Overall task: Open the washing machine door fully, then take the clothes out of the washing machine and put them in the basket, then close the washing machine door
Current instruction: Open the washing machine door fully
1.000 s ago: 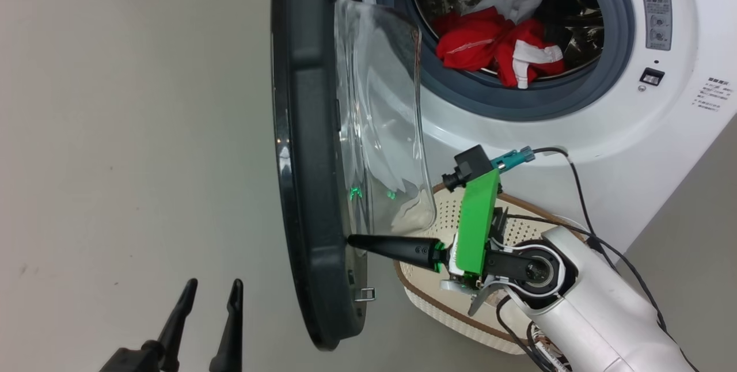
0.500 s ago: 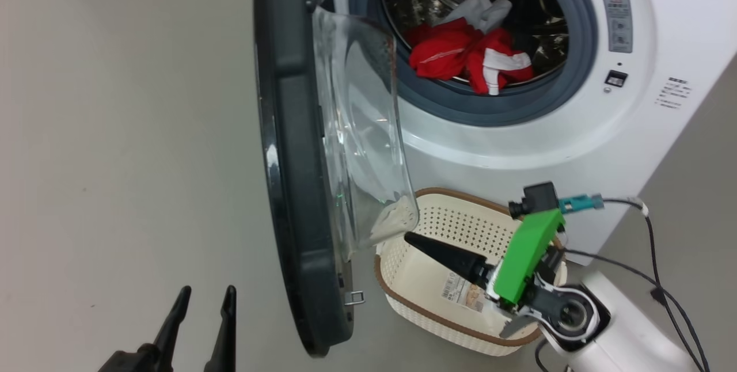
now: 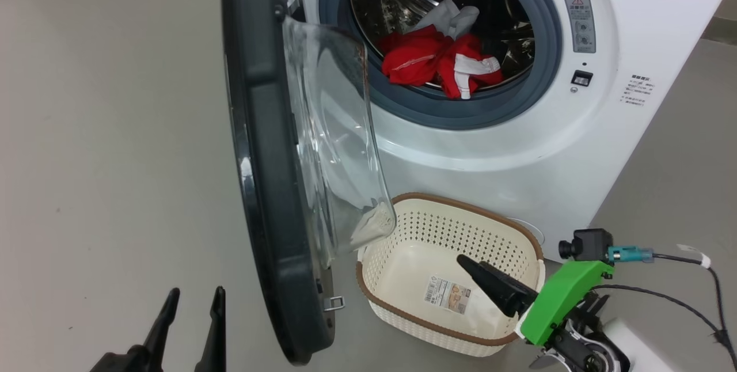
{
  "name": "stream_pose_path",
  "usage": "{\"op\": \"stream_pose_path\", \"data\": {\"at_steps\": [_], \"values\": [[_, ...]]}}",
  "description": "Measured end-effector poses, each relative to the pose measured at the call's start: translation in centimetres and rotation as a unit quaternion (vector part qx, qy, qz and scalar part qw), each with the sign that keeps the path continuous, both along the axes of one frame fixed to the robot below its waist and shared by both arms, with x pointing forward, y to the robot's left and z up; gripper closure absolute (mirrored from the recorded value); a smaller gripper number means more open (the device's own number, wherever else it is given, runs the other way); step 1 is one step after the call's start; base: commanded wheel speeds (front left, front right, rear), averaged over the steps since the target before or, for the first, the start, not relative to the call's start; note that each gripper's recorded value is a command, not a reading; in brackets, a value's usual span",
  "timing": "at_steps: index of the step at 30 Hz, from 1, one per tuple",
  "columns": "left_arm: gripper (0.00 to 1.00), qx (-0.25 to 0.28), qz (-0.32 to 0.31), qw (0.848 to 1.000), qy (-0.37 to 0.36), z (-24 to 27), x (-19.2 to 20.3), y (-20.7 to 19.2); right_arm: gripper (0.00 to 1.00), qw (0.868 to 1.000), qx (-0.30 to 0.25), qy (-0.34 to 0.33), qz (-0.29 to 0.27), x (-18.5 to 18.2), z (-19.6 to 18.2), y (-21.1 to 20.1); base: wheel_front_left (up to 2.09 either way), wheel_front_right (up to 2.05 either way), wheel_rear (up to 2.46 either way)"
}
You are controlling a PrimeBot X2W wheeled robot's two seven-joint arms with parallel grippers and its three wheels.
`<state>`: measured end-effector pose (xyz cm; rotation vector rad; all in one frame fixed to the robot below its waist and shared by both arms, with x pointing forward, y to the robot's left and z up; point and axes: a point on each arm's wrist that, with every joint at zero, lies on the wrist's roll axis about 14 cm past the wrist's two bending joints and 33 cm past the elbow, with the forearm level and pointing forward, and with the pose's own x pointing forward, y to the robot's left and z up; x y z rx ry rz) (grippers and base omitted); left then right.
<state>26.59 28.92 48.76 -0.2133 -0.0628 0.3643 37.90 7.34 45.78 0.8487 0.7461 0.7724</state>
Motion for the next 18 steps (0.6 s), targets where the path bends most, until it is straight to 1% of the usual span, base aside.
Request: {"op": "stream_pose_path", "data": {"at_steps": [4,10,11,15,18], "values": [[0.0,-0.001,0.0,1.0,0.002,-0.1,0.1,0.0,0.0,0.998,-0.035,-0.052,-0.023,0.6,-0.7,-1.2,0.0,0.0,0.0],[0.0,-0.002,-0.002,1.0,0.005,-0.3,0.2,0.0,0.0,0.99,-0.061,-0.119,-0.049,0.9,-1.0,-2.3,0.0,0.0,0.0],[0.0,-0.002,-0.002,1.0,0.005,-0.3,0.2,0.0,0.0,0.99,-0.061,-0.119,-0.049,0.9,-1.0,-2.3,0.0,0.0,0.0],[0.0,-0.002,-0.002,1.0,0.006,-0.4,0.3,0.0,0.0,0.982,-0.086,-0.163,-0.051,0.6,-1.5,-3.1,0.0,0.0,0.0],[0.0,-0.002,-0.002,1.0,0.007,-0.4,0.3,0.0,0.0,0.979,-0.091,-0.175,-0.058,0.7,-1.7,-3.4,0.0,0.0,0.0]]}}
